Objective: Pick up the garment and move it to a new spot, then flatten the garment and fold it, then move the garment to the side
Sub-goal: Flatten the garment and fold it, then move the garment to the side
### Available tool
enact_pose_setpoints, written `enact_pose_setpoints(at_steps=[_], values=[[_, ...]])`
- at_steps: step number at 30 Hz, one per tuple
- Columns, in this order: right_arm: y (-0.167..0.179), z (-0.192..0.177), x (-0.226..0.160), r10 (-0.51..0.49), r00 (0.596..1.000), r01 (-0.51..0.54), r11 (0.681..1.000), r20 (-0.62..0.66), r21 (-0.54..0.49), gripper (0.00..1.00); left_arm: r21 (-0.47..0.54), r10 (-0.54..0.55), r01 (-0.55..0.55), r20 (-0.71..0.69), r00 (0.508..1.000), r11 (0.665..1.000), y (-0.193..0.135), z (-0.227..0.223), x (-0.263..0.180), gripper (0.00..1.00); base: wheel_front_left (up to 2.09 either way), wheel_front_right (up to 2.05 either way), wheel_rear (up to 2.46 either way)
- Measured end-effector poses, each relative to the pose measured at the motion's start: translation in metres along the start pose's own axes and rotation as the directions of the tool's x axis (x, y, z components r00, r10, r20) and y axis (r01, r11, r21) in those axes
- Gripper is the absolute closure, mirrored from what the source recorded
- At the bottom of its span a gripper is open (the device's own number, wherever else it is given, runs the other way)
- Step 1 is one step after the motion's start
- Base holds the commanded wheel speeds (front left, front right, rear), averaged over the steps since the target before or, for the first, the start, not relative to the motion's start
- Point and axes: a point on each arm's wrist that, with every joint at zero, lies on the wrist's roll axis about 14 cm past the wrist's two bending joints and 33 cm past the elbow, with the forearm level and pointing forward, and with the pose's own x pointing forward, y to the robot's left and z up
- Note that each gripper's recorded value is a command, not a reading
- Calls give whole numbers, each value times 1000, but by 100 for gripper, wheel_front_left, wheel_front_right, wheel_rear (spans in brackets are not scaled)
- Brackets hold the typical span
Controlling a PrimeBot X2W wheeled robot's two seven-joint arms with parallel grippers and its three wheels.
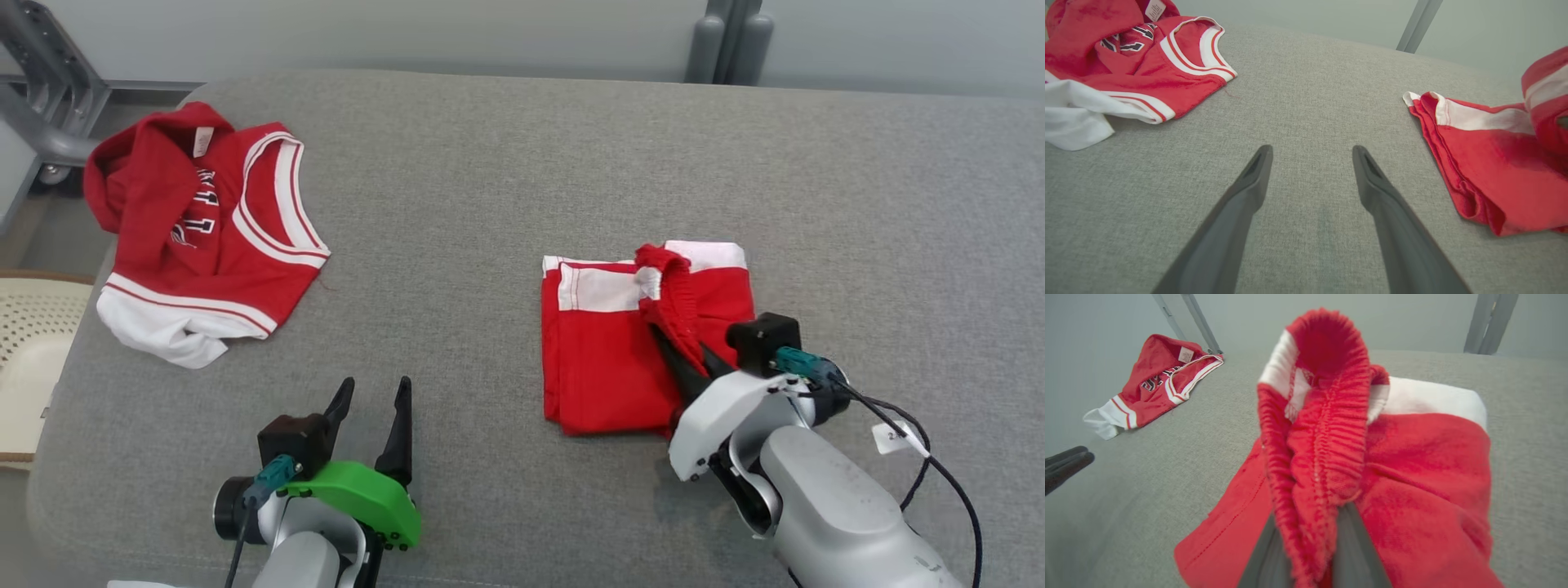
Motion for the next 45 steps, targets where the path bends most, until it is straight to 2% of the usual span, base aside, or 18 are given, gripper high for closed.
enact_pose_setpoints(at_steps=[5, 6, 7, 10, 16, 18, 20, 24, 27, 33, 38, 39, 40, 41, 45], values=[[19, -14, 17, 61, 996, -63, 998, -69, -28, 100, -5, 20, -20, -9, 1000, 1000, 7, -4, -9, 0, 0, 0, 0], [21, -19, 20, 68, 994, -71, 997, -88, -35, 69, -7, 28, -28, -8, 1000, 1000, 9, -3, -11, 0, 0, 0, 0], [25, -22, 22, 77, 992, -81, 996, -103, -39, 0, -9, 41, -41, -5, 999, 999, 13, -3, -13, 0, 0, 0, 0], [42, -24, 30, 116, 988, -118, 993, -106, -13, 0, -17, 90, -90, 6, 996, 996, 27, 0, -20, 0, 0, 0, 0], [69, 20, 41, 183, 982, -186, 981, 51, 60, 0, -28, 158, -157, 2, 988, 987, 46, -4, -31, 0, 0, 0, 0], [54, 30, 36, 141, 986, -149, 985, 92, 85, 0, -27, 147, -147, 4, 989, 989, 43, -4, -28, 0, 0, 0, 0], [24, 34, 27, 61, 992, -73, 992, 111, 104, 0, -22, 124, -123, 9, 992, 992, 36, -2, -24, 0, 0, 0, 0], [-32, 21, 3, -93, 992, 85, 991, 83, 104, 0, -12, 82, -82, 12, 997, 997, 24, 0, -18, 0, 0, 0, 0], [-56, 4, -12, -173, 984, 167, 980, 40, 111, 0, -8, 64, -64, 14, 998, 998, 18, 1, -15, 0, 0, 0, 0], [-55, -36, -19, -206, 976, 215, 963, -70, 164, 0, -5, 68, -68, 9, 998, 998, 20, -1, -17, 0, 0, 0, 0], [-38, -54, -9, -166, 977, 191, 962, -134, 195, 0, 1, 93, -93, 14, 996, 996, 29, 0, -22, 0, 0, 0, 0], [-33, -55, -6, -153, 979, 179, 963, -138, 203, 35, 2, 99, -99, 15, 995, 995, 31, 1, -23, 0, 0, 0, 0], [-28, -55, -3, -141, 980, 168, 964, -137, 208, 61, 6, 102, -102, 17, 995, 995, 32, 1, -24, 0, 0, 0, 0], [-26, -54, -1, -134, 982, 161, 965, -136, 209, 100, 6, 106, -106, 21, 994, 994, 33, 2, -25, 0, 0, 0, 0], [-27, -45, 2, -129, 985, 149, 968, -112, 200, 100, 17, 100, -101, 42, 994, 995, 32, 9, -26, 0, 0, 0, 0]])
